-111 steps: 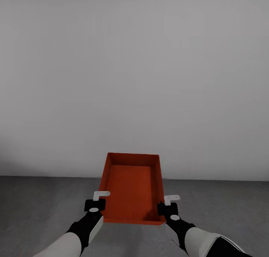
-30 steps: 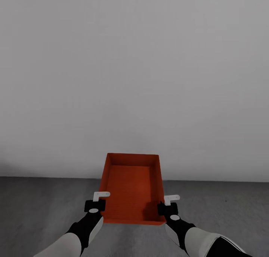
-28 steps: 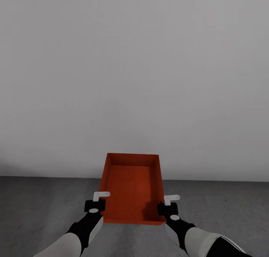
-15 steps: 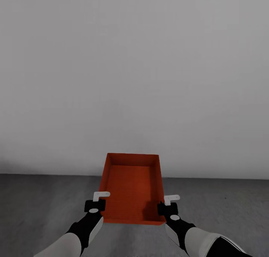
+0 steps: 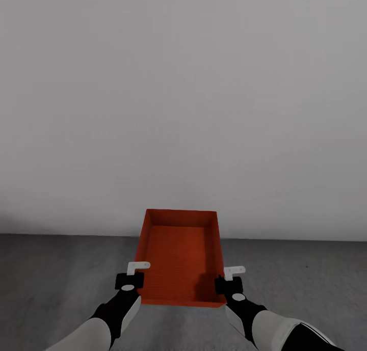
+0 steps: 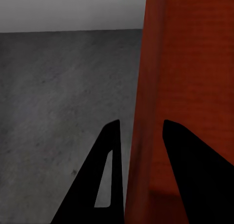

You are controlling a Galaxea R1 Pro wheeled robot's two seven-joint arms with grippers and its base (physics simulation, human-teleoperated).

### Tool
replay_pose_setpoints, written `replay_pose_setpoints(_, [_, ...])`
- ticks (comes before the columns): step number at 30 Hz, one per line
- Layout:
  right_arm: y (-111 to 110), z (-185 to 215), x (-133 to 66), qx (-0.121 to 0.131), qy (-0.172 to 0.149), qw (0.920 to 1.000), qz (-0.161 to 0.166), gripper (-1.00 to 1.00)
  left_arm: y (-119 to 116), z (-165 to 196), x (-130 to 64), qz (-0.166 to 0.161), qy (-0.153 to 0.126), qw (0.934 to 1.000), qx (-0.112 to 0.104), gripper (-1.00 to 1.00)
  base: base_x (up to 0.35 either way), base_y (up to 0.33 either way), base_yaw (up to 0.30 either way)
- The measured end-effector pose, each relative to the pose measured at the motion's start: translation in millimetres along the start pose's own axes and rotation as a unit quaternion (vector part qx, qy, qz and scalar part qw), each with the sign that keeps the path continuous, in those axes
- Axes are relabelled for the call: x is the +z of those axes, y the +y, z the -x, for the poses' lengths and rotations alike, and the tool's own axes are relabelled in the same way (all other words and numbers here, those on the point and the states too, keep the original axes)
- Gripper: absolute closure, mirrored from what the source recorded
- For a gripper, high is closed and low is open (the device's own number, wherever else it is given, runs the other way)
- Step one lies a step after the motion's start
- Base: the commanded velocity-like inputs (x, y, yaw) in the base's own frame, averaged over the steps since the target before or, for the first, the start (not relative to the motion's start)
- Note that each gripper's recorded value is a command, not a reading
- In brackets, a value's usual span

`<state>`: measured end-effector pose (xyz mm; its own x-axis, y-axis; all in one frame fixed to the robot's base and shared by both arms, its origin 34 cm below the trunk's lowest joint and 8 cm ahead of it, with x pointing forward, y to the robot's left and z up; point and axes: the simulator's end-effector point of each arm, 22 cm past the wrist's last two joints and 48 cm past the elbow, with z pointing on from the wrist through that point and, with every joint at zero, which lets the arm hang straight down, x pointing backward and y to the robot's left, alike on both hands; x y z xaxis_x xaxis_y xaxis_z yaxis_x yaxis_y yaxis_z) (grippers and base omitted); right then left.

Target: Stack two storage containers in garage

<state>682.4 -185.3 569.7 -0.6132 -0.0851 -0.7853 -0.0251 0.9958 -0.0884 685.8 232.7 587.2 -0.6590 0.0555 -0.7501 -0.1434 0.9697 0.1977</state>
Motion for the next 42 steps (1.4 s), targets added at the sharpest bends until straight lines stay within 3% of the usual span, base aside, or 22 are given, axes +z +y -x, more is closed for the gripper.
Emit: replay_pose_setpoints(42, [3.7,-38.1,11.4,-0.001,0.034,0.9994,0.003,1.00,-5.5,-36.8,13.9,-0.002,0.033,0.9994,0.008,1.00,0.000,0.000,0.000])
